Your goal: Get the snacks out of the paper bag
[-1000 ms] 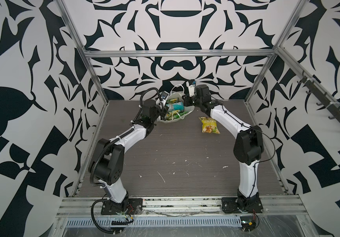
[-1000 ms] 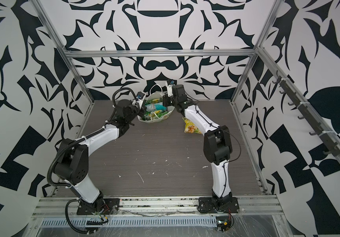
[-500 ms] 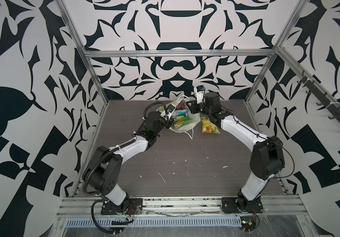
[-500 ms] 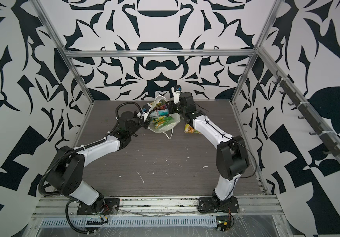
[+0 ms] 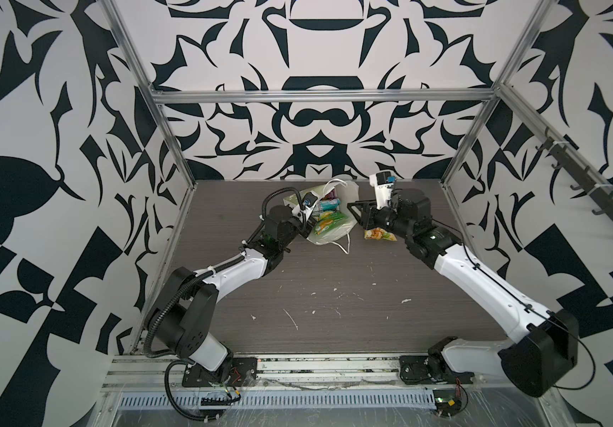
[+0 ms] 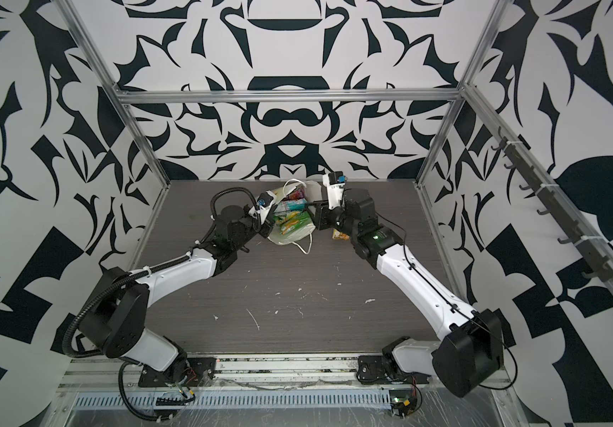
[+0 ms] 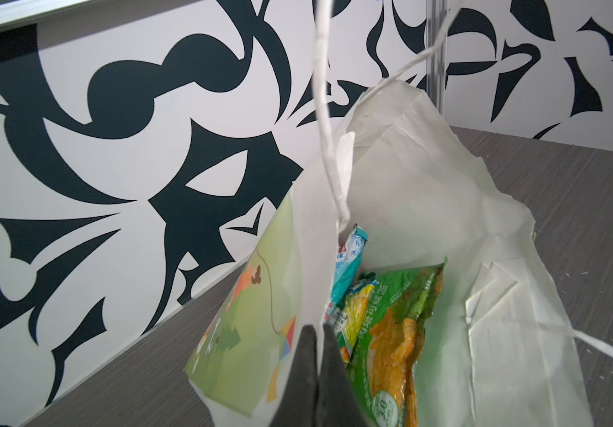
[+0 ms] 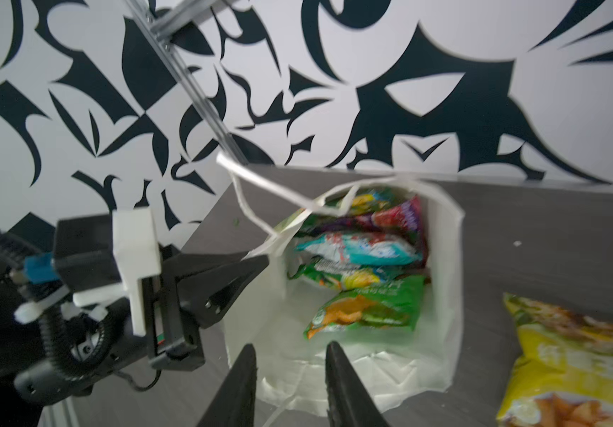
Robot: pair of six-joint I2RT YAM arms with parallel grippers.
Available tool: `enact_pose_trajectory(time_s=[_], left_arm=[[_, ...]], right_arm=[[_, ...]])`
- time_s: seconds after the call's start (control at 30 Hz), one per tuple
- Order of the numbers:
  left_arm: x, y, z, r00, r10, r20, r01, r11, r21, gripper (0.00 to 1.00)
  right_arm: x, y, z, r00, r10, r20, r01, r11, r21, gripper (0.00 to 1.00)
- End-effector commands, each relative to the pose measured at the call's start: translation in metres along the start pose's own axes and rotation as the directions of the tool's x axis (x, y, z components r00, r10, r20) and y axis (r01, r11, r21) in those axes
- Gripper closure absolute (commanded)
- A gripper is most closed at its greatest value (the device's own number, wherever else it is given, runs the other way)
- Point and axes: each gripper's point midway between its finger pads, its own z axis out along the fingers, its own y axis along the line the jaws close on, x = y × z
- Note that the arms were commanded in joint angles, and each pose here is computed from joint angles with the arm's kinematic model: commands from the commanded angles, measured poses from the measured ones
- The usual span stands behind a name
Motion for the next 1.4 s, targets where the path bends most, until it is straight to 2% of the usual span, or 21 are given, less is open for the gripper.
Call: enact_pose_trajectory(time_s=[0.0, 0.17, 0.33, 0.5, 0.63, 0.9, 1.07, 1.17, 1.23, 1.37], left_arm=[[0.005, -0.005, -0.005, 0.999, -0.044, -0.009, 0.044, 0.999, 0.005, 1.0], [0.002, -0.014, -0.007, 0.999, -0.05, -0.005, 0.05, 0.998, 0.022, 1.0], [0.004, -0.018, -0.009, 0.998, -0.051, -0.02, 0.052, 0.998, 0.022, 1.0], [0.005, -0.021, -0.014, 0.998, -0.06, -0.024, 0.06, 0.998, 0.01, 1.0], [0.004, -0.025, -0.015, 0.998, -0.057, -0.023, 0.058, 0.998, 0.021, 1.0], [-0.003, -0.032, -0.015, 0.998, -0.069, -0.006, 0.069, 0.997, 0.039, 1.0], [-0.001, -0.037, -0.013, 0.998, -0.059, -0.017, 0.06, 0.997, 0.046, 1.0], [-0.001, -0.037, -0.013, 0.998, -0.059, -0.016, 0.06, 0.997, 0.044, 1.0], [-0.001, -0.038, -0.012, 0.998, -0.057, -0.016, 0.058, 0.997, 0.044, 1.0], [0.0, -0.036, -0.012, 0.998, -0.055, -0.02, 0.056, 0.998, 0.03, 1.0]], right_arm=[[0.03, 0.003, 0.013, 0.993, 0.098, -0.07, -0.099, 0.995, -0.011, 0.67], [0.041, -0.013, 0.043, 0.97, 0.239, -0.048, -0.238, 0.971, 0.024, 0.7], [0.046, -0.032, 0.066, 0.958, 0.282, -0.053, -0.275, 0.955, 0.113, 0.71], [0.064, -0.06, 0.072, 0.93, 0.361, -0.066, -0.332, 0.905, 0.266, 0.69], [0.07, -0.067, 0.079, 0.922, 0.381, -0.075, -0.344, 0.891, 0.297, 0.66], [0.091, -0.084, 0.099, 0.877, 0.471, -0.099, -0.412, 0.841, 0.351, 0.6], [0.093, -0.088, 0.111, 0.863, 0.497, -0.097, -0.436, 0.827, 0.355, 0.59], [0.094, -0.092, 0.12, 0.855, 0.512, -0.078, -0.459, 0.819, 0.345, 0.63], [0.094, -0.094, 0.126, 0.849, 0.526, -0.06, -0.48, 0.812, 0.332, 0.73], [0.091, -0.096, 0.134, 0.838, 0.544, -0.04, -0.504, 0.8, 0.324, 0.85]])
